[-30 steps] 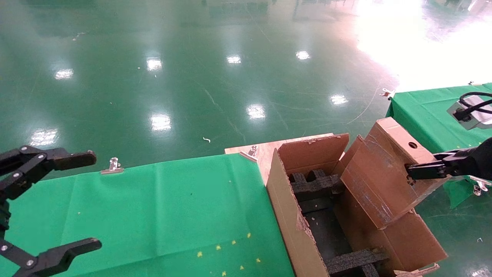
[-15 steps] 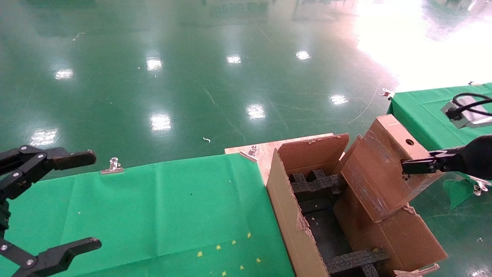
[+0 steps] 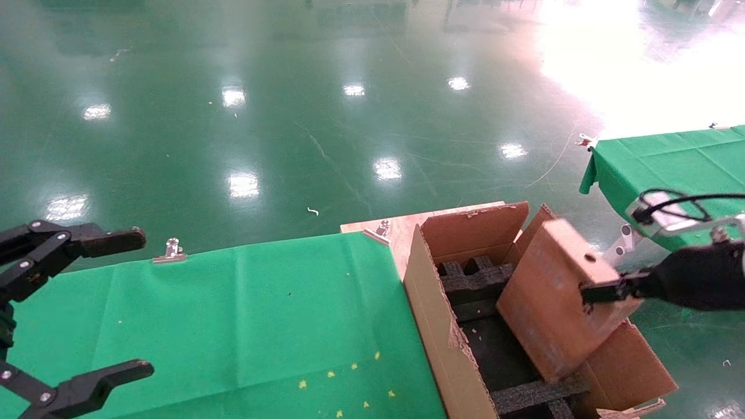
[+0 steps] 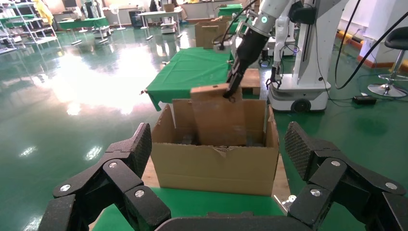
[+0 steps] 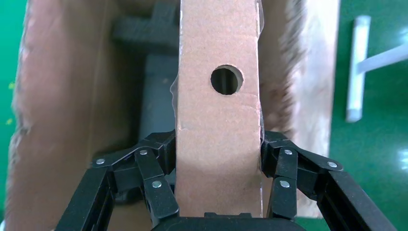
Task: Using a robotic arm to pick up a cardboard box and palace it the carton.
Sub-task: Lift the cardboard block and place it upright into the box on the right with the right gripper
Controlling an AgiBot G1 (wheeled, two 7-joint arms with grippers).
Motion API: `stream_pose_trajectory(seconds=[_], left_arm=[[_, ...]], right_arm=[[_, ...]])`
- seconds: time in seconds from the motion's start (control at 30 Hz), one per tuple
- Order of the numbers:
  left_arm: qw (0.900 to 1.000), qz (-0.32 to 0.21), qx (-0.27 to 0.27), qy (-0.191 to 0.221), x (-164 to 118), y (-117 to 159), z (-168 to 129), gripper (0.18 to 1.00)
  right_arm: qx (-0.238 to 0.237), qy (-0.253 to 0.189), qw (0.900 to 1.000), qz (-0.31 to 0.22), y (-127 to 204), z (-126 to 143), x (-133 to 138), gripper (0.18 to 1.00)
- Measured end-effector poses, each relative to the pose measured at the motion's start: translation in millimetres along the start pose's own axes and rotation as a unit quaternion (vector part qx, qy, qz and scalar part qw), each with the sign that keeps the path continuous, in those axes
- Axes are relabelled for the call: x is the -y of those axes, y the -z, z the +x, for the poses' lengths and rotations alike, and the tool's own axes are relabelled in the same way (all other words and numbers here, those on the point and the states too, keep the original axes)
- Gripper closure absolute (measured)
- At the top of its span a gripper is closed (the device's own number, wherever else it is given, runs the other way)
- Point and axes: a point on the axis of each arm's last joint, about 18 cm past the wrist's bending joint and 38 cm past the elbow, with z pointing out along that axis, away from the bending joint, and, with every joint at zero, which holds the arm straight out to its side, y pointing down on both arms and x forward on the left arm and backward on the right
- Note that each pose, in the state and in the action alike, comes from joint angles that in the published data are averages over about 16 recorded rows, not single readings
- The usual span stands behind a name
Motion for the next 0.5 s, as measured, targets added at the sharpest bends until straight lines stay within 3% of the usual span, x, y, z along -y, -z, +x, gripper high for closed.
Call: stream_pose_trajectory(seconds=[0.5], left_arm=[[1.0, 0.0, 0.0, 0.0, 0.0, 0.0, 0.0, 0.184]], right_arm=[[-0.029, -0.003, 1.0, -0.01, -11.8, 8.0, -6.1, 0.791]])
